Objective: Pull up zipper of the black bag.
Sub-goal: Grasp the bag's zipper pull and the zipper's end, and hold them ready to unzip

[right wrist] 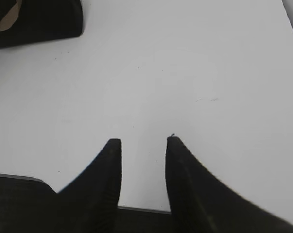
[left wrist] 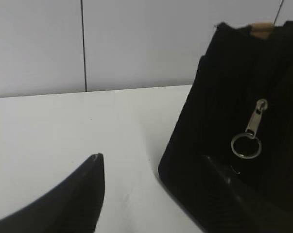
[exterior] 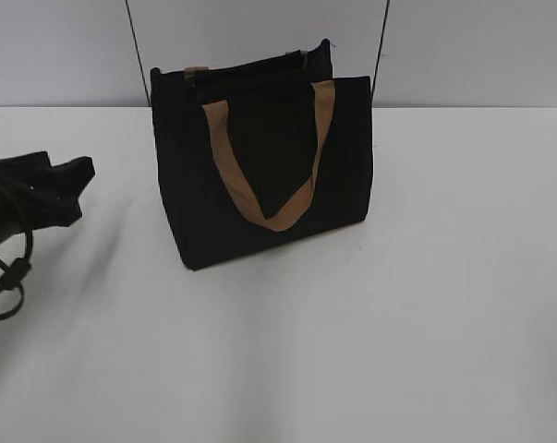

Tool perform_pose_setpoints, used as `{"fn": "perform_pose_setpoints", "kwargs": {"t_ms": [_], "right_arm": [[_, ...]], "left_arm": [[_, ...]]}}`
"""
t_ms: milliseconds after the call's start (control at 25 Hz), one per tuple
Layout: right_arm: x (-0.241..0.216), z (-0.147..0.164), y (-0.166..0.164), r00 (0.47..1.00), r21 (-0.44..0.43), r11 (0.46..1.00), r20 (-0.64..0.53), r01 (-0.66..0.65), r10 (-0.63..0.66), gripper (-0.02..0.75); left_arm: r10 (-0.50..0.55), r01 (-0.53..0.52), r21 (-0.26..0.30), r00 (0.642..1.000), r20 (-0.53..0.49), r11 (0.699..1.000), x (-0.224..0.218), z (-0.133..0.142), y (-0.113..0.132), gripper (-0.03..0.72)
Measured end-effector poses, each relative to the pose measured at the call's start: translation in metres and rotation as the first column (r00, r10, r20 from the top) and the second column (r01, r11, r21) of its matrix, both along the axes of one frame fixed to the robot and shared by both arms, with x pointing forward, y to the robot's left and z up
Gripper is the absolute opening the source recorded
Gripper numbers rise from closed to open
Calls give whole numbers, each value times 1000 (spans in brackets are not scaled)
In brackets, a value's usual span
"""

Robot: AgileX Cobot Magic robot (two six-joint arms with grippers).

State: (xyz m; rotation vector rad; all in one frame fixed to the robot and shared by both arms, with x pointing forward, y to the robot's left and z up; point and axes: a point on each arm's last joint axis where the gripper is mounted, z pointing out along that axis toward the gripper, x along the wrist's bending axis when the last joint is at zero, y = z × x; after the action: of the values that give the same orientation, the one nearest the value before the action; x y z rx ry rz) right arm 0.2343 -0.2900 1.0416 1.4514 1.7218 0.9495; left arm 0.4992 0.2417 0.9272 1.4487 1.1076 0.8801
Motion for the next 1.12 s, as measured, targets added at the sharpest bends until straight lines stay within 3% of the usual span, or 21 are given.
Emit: {"fn": "perform_pose_setpoints", "kwargs": {"t_ms": [160, 280, 680, 1120], "right_arm": [[0, 0, 0, 1000, 0, 1000, 0, 0, 0, 241], [0, 0, 0, 1000, 0, 1000, 0, 0, 0, 241], [0, 0, 0, 1000, 0, 1000, 0, 0, 0, 241], [0, 0, 0, 1000, 0, 1000, 0, 0, 0, 241]], "left_arm": [[-39, 39, 5, 996, -85, 999, 5, -42, -5, 458], [-103, 105, 12, 988, -112, 994, 10, -56, -13, 458], [-201, 200, -30, 977, -69, 979, 37, -63, -33, 458], [-322, 321, -36, 947, -19, 946, 50, -59, -51, 458]]}}
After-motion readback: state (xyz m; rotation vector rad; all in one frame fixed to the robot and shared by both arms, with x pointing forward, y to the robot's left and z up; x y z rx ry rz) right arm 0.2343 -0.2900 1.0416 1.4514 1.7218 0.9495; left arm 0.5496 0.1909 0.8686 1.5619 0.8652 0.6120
